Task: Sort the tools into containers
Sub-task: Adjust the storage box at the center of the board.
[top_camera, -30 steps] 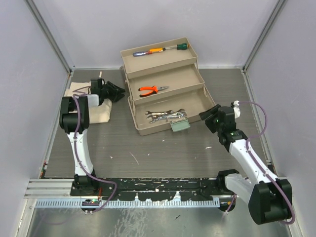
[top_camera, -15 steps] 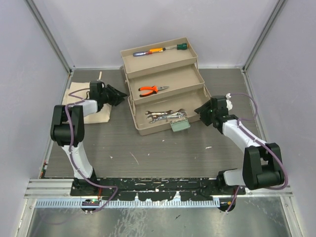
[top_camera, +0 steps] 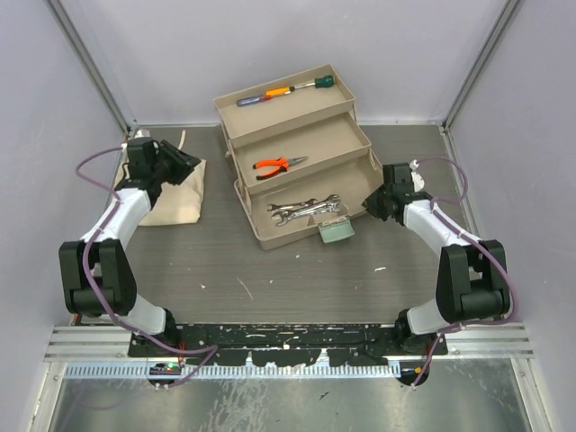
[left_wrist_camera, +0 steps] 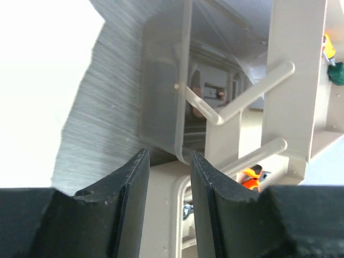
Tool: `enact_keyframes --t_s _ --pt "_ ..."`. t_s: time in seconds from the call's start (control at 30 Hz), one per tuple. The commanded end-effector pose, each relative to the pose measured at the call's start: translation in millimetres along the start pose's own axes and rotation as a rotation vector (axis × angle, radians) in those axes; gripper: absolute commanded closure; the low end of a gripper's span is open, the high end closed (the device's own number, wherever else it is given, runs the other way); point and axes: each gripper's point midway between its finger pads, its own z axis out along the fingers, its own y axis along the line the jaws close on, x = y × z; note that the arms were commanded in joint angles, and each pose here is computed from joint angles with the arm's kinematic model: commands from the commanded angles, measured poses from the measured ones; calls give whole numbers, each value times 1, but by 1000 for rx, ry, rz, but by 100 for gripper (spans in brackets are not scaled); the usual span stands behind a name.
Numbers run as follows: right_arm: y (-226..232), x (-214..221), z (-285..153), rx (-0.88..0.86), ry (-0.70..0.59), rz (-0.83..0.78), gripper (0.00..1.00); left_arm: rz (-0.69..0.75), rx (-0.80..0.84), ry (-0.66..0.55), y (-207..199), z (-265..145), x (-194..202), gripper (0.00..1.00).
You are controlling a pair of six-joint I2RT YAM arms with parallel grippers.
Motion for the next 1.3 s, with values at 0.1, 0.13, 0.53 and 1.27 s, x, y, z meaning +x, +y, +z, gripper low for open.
enact_keyframes --t_s 0.1,0.13,0.53,1.27 --pt "-8 -48 10 74 -72 -423 98 104 -121 -71 30 -47 -16 59" --pt "-10 -52 12 85 -64 -449 99 109 -129 -69 32 -50 -16 58" --pt "-21 -130 44 231 -67 -569 99 66 -159 28 49 -47 2 57" --pt "56 -191 -13 -31 -188 -493 57 52 258 181 -6 18 0 52"
